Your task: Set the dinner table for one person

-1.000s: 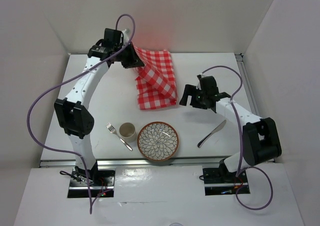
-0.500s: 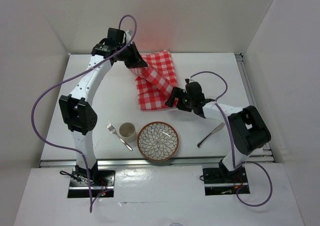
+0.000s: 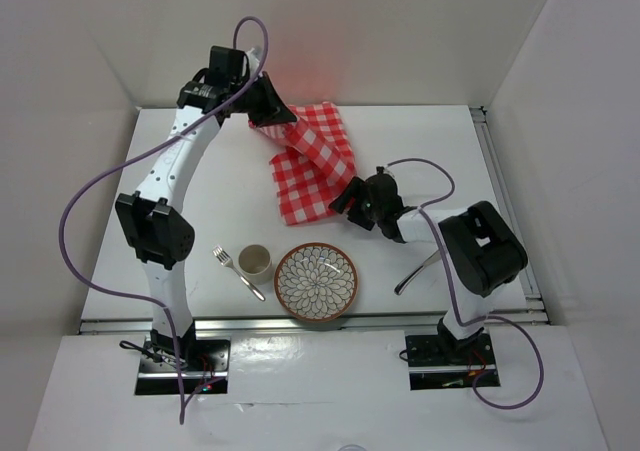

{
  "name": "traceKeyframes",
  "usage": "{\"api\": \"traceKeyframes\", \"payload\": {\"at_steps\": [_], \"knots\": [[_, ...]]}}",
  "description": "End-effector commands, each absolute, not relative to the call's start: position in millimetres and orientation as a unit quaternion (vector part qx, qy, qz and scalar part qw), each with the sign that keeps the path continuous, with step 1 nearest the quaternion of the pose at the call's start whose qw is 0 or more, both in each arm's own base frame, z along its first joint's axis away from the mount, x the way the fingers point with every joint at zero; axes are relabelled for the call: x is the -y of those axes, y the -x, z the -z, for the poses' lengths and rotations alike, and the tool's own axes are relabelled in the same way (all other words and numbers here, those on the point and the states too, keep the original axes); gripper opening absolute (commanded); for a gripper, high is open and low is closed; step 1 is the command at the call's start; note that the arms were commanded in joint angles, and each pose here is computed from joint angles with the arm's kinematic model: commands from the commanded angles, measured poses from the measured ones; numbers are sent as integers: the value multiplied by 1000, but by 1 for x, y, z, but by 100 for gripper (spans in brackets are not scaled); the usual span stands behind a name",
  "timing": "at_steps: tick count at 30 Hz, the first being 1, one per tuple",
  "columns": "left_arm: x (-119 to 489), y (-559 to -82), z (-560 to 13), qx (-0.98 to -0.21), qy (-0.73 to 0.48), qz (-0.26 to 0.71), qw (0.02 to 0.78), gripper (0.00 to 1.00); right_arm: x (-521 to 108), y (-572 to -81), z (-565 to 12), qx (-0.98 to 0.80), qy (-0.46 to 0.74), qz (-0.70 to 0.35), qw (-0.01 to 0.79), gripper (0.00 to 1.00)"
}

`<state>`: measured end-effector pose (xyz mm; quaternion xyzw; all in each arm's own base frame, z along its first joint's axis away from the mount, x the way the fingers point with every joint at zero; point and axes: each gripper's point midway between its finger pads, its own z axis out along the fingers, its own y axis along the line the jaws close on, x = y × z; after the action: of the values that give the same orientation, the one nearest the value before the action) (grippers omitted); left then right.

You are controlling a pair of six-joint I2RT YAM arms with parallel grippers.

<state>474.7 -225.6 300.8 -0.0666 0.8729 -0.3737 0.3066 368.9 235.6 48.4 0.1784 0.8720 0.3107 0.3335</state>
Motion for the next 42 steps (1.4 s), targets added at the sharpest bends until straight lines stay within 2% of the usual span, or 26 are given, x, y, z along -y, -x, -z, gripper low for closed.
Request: {"api": "traceKeyframes", "payload": {"at_steps": [1, 3, 4, 6, 8, 12, 13, 16, 17, 20, 22, 23, 24, 25, 26, 28, 29, 30, 31, 32, 33, 35, 36, 37, 40, 42], "knots": [[227, -470, -346, -846, 50, 405, 343, 0, -258, -389, -76, -834, -189, -373, 358, 79], [216, -475, -350, -843, 58, 403, 351, 0, -261, -395, -76, -832, -189, -376, 361, 65], [218, -474, -350, -843, 55, 406, 348, 0, -262, -402, -83, -831, -187, -372, 369, 43], [207, -480, -353, -839, 67, 405, 356, 0, -254, -410, -83, -840, -180, -337, 386, 21], [197, -484, -356, -835, 70, 409, 360, 0, -239, -439, -109, -835, -175, -316, 415, 0], [169, -497, -372, -816, 82, 424, 384, 0, -182, -515, -179, -807, -136, -269, 508, 0], [165, -503, -379, -806, 77, 435, 394, 0, -158, -547, -234, -773, -135, -272, 557, 0], [137, -520, -403, -777, 75, 460, 424, 0, -133, -581, -285, -750, -98, -270, 595, 0], [118, -527, -412, -766, 81, 462, 439, 0, -120, -594, -330, -724, -88, -268, 629, 0], [102, -526, -440, -736, 64, 497, 456, 0, -106, -594, -410, -679, -39, -249, 689, 0], [84, -516, -449, -728, 70, 500, 464, 0, -104, -582, -432, -670, -10, -230, 706, 0], [83, -508, -450, -727, 63, 505, 460, 0, -105, -575, -415, -685, -2, -226, 693, 0], [79, -503, -450, -728, 60, 503, 462, 0, -104, -554, -436, -668, 13, -225, 710, 0], [80, -498, -446, -731, 59, 500, 460, 0, -106, -543, -429, -674, 23, -226, 703, 0], [81, -493, -420, -748, 61, 495, 438, 0, -104, -532, -422, -678, 29, -218, 701, 0], [83, -468, -412, -761, 58, 485, 426, 0, -105, -496, -383, -706, 28, -212, 675, 0], [82, -463, -372, -782, 69, 473, 399, 0, -105, -482, -326, -745, 20, -201, 636, 0], [83, -453, -359, -789, 70, 470, 390, 0, -108, -468, -312, -754, 17, -196, 627, 0], [86, -436, -357, -791, 66, 467, 390, 0, -99, -444, -307, -762, 4, -182, 622, 7], [86, -427, -340, -800, 64, 461, 379, 0, -97, -430, -288, -775, -22, -178, 606, 21], [88, -415, -303, -816, 81, 459, 341, 2, -94, -406, -234, -810, -35, -174, 559, 42], [90, -395, -280, -827, 86, 455, 317, 29, -85, -370, -216, -822, -62, -170, 540, 75], [94, -381, -253, -836, 97, 464, 276, 52, -77, -353, -185, -839, -101, -160, 510, 81], [95, -375, -246, -839, 103, 465, 265, 57, -72, -339, -174, -847, -119, -154, 494, 85], [99, -365, -230, -845, 114, 462, 243, 80, -59, -323, -184, -836, -148, -140, 510, 89], [103, -370, -235, -855, 95, 443, 251, 83, -55, -325, -197, -827, -150, -135, 525, 89]]}}
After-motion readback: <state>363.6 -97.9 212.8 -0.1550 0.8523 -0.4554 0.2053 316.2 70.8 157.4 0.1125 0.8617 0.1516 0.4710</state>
